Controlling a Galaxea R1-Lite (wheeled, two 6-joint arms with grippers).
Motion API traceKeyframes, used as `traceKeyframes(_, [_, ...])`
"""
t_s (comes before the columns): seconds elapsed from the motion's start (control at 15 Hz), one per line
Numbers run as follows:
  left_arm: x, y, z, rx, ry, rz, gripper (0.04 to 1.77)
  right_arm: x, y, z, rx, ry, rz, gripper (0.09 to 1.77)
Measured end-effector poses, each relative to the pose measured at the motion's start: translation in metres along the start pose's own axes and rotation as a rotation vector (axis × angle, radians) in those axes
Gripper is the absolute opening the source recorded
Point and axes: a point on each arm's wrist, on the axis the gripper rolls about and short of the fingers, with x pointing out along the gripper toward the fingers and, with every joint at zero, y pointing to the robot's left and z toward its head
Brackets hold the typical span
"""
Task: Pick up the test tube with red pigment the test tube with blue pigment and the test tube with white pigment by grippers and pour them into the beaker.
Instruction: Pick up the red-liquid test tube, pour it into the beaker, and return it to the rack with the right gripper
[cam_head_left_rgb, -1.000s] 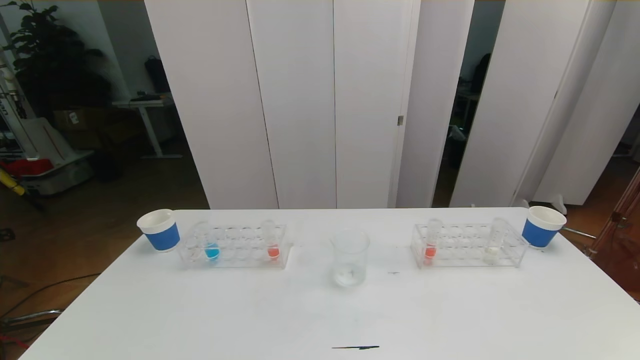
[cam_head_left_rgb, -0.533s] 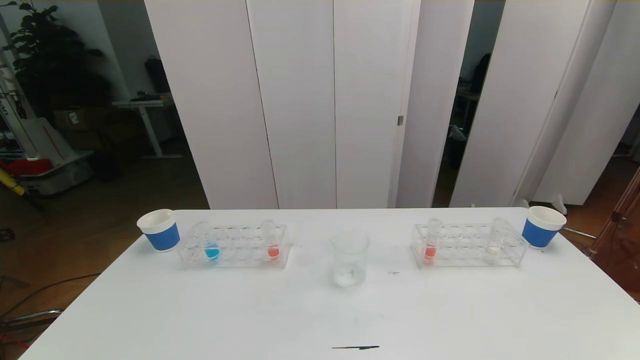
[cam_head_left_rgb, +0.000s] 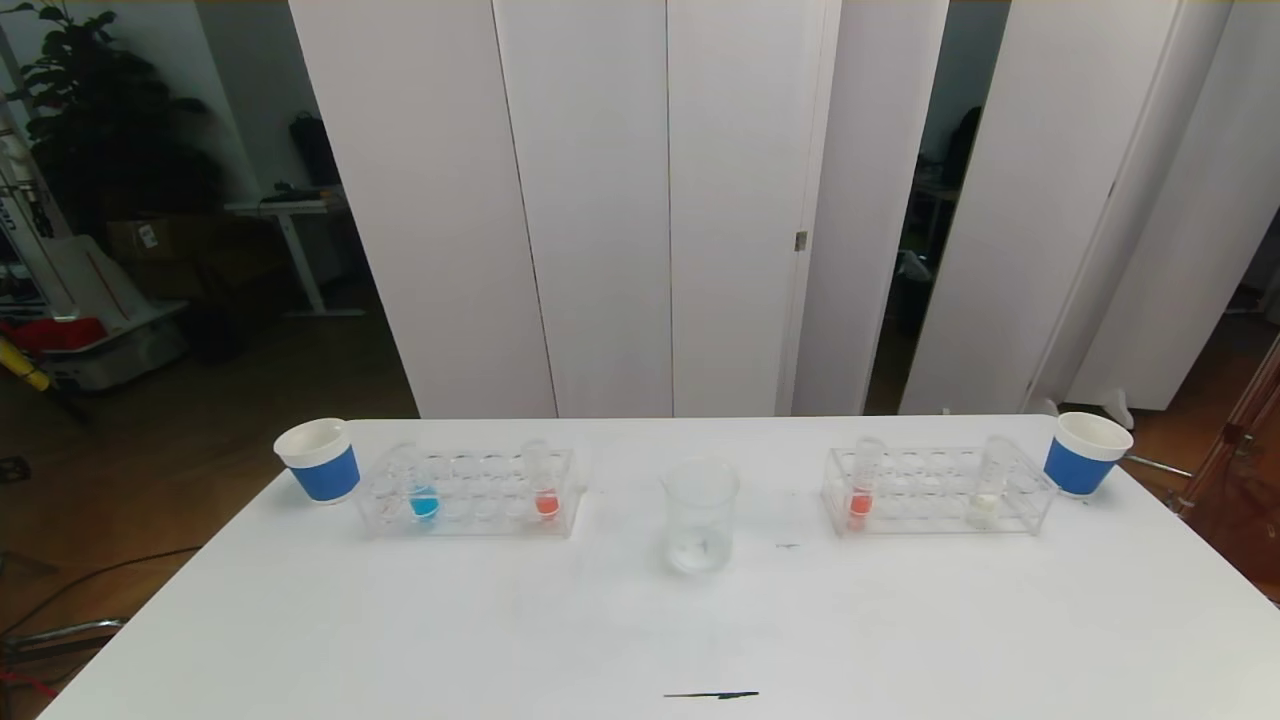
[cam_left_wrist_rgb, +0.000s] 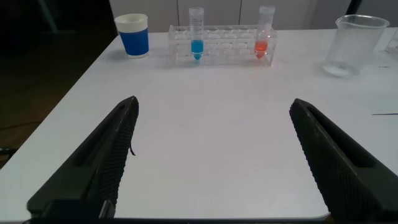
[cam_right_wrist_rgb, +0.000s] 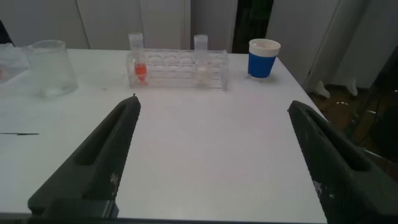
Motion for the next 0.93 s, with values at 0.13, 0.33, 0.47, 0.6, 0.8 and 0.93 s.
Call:
traceKeyframes(0.13, [0.0, 0.0, 0.0, 0.0, 0.0, 0.0, 1.74, 0.001, 0.0, 0.023, 0.0, -0.018, -0.002, 1.71])
traceKeyframes(0.33, [0.0, 0.0, 0.0, 0.0, 0.0, 0.0, 1.74, 0.011, 0.0, 0.066, 0.002, -0.023, -0.003, 1.71])
traceKeyframes(0.47, [0.0, 0.0, 0.0, 0.0, 0.0, 0.0, 1.74, 0.025, 0.001, 0.096, 0.006, -0.019, -0.002, 1.71])
traceKeyframes(0.6, [0.0, 0.0, 0.0, 0.0, 0.0, 0.0, 1.74, 0.049, 0.001, 0.124, 0.013, -0.017, -0.002, 1.71])
traceKeyframes(0.8, [0.0, 0.0, 0.0, 0.0, 0.0, 0.0, 1.74, 0.097, 0.001, 0.152, 0.018, 0.007, -0.002, 1.71])
traceKeyframes(0.93, [0.0, 0.0, 0.0, 0.0, 0.0, 0.0, 1.74, 0.132, 0.002, 0.158, 0.018, 0.027, 0.001, 1.71])
